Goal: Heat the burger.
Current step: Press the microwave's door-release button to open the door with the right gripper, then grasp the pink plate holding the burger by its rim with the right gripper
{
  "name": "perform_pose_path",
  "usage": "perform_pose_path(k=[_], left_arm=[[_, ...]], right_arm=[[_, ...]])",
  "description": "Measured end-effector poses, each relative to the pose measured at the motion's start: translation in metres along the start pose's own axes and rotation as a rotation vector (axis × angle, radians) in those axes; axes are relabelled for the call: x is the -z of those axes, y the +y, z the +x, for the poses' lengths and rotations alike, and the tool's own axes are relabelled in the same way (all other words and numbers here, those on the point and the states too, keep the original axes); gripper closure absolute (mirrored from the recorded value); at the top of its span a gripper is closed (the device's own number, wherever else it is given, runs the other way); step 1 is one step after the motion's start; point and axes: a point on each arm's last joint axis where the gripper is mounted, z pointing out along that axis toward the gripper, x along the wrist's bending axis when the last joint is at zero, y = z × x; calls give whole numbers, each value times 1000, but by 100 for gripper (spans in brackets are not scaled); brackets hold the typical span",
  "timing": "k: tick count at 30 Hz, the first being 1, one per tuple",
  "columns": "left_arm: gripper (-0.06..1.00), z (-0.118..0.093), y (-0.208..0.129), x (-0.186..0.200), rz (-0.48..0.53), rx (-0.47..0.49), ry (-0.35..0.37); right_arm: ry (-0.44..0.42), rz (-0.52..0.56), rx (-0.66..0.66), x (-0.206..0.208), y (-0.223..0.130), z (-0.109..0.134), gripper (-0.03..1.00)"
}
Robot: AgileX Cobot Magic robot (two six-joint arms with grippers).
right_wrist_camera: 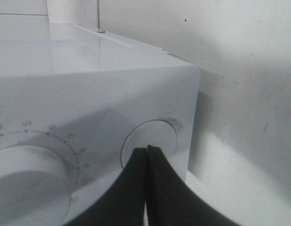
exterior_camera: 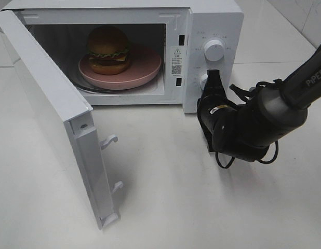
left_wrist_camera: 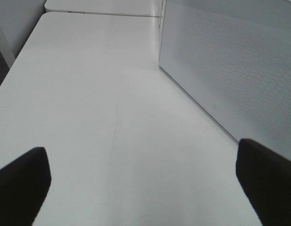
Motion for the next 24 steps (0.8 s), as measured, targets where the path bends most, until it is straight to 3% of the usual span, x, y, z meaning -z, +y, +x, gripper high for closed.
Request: perform_pose_path(k=[14, 24], left_arm=[[-5, 0, 0, 0, 0, 0, 0], [-5, 0, 0, 0, 0, 0, 0]], right_arm=[[-60, 47, 166, 34, 14, 5, 96], [-136, 199, 397, 68, 18, 15, 96]])
